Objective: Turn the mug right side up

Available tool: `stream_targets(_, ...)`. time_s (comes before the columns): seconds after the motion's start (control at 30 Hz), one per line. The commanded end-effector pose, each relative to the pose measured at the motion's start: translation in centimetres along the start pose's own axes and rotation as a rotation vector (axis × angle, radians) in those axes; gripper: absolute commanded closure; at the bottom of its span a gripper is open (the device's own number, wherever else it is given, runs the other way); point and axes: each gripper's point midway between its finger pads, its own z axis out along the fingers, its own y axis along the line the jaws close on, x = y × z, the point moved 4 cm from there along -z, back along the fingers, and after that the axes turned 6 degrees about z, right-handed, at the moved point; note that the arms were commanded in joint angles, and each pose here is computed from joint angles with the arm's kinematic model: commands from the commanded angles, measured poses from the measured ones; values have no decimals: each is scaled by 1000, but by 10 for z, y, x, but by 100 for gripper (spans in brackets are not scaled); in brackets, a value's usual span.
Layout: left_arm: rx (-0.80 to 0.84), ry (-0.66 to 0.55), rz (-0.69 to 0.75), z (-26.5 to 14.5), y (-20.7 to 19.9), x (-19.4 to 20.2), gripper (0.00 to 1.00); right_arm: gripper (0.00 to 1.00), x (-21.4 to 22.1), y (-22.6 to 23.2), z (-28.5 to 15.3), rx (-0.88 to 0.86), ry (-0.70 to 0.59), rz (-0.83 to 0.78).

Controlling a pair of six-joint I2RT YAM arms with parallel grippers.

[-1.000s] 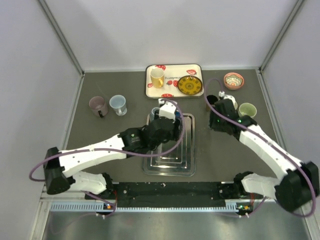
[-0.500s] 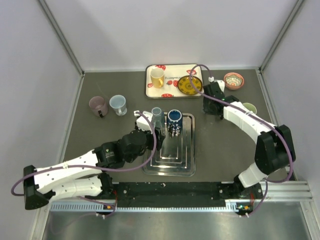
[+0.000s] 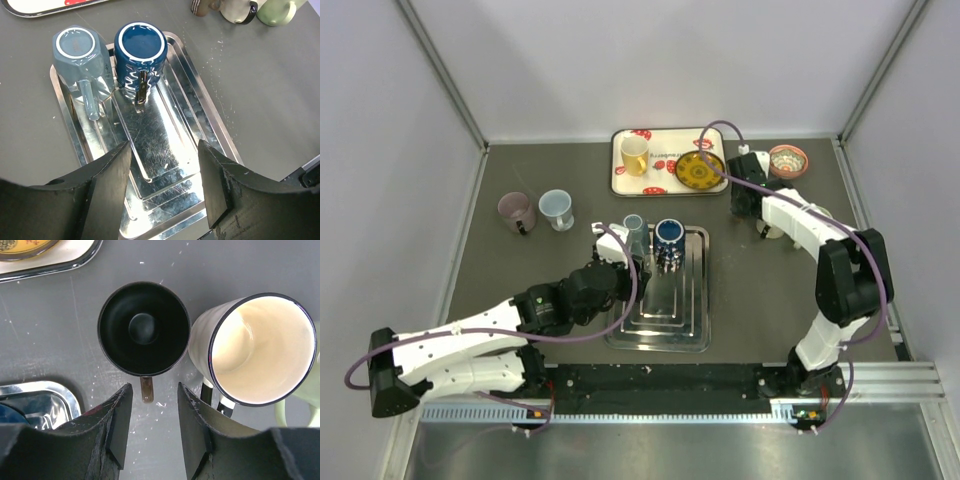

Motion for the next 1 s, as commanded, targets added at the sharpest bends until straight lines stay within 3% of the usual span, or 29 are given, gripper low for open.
stream_targets(0.0, 8, -32, -19, 4, -5, -7, 39, 59, -21, 6, 1, -14, -45, 22)
stream_targets(0.27, 10, -23, -23, 6, -6, -4, 39, 60, -21, 8, 11, -4, -31, 19)
stream_targets(0.97, 5, -14, -34, 7, -5, -1, 40, 84, -15, 6, 23, -9, 8, 19)
